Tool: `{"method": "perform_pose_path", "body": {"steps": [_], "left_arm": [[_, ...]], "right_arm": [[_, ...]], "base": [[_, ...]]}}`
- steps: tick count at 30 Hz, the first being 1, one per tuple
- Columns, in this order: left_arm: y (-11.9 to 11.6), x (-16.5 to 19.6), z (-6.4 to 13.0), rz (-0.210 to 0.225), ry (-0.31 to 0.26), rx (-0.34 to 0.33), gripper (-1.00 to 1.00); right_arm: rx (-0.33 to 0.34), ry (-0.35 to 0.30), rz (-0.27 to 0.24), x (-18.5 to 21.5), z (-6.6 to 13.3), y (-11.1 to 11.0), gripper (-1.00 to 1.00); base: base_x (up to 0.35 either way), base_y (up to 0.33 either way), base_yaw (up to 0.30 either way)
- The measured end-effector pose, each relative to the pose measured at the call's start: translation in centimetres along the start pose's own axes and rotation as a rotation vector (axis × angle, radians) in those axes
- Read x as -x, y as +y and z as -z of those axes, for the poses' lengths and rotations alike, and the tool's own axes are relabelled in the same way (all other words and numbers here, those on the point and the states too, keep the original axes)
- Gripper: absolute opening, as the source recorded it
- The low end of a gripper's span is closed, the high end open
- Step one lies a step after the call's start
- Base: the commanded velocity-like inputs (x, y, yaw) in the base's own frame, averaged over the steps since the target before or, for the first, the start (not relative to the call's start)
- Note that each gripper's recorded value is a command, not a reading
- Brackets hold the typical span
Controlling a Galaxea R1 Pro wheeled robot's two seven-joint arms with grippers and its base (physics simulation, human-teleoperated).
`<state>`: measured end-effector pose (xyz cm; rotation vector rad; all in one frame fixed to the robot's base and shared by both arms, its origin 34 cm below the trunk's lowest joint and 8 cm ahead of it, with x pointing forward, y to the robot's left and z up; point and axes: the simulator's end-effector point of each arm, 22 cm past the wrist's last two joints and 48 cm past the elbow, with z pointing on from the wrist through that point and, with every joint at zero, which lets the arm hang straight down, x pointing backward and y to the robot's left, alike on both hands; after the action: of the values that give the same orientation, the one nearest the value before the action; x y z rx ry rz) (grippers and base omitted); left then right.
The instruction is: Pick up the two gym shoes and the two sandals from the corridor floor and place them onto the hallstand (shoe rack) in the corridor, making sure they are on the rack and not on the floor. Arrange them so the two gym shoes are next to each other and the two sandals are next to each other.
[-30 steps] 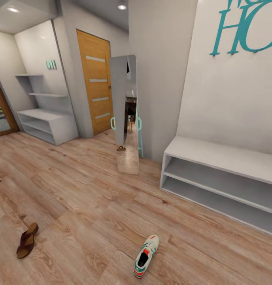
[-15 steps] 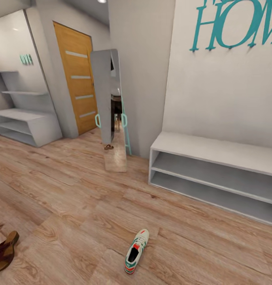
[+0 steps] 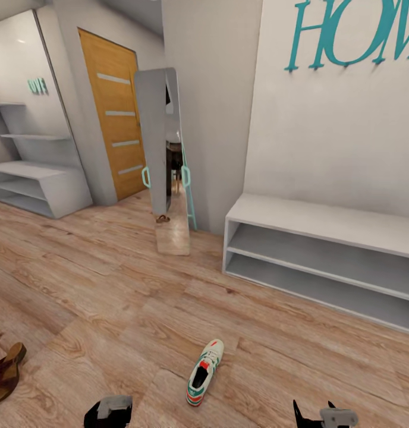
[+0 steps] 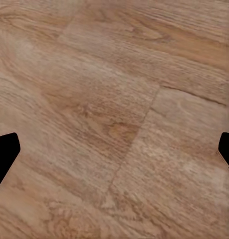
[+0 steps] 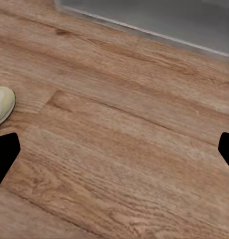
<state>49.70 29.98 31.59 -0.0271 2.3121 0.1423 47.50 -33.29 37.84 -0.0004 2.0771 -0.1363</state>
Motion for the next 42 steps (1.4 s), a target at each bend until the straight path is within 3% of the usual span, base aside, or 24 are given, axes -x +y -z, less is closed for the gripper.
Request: {"method": "perform_pose_path", "body": {"steps": [5, 14, 35, 42], "left_arm": [[-0.9, 1.4, -2.1, 0.0, 0.032, -0.032, 1.0], [-1.4, 3.5, -4.6, 0.002, 0.019, -0.047, 1.0], [-1.8, -0.4, -6.9, 0.004, 0.009, -0.048, 1.0], [-1.9, -1.9, -7.3, 0.001, 0.038, -0.049, 1.0]], "right_arm": [[-0.003, -0.045, 0.001, 3.2, -2.2, -0.1, 1.0], [-0.005, -0.041, -0.004, 5.1, -5.4, -0.1, 1.0], [-0.002, -0.035, -0.003, 0.5, -6.8, 0.4, 1.0], [-0.001, -0.001, -0.001, -1.2, -7.0, 0.5, 1.0]], "base": [[0.0, 0.0, -0.001], [0.0, 0.0, 0.0], [0.0, 0.0, 0.0], [0.0, 0.0, 0.0]]}}
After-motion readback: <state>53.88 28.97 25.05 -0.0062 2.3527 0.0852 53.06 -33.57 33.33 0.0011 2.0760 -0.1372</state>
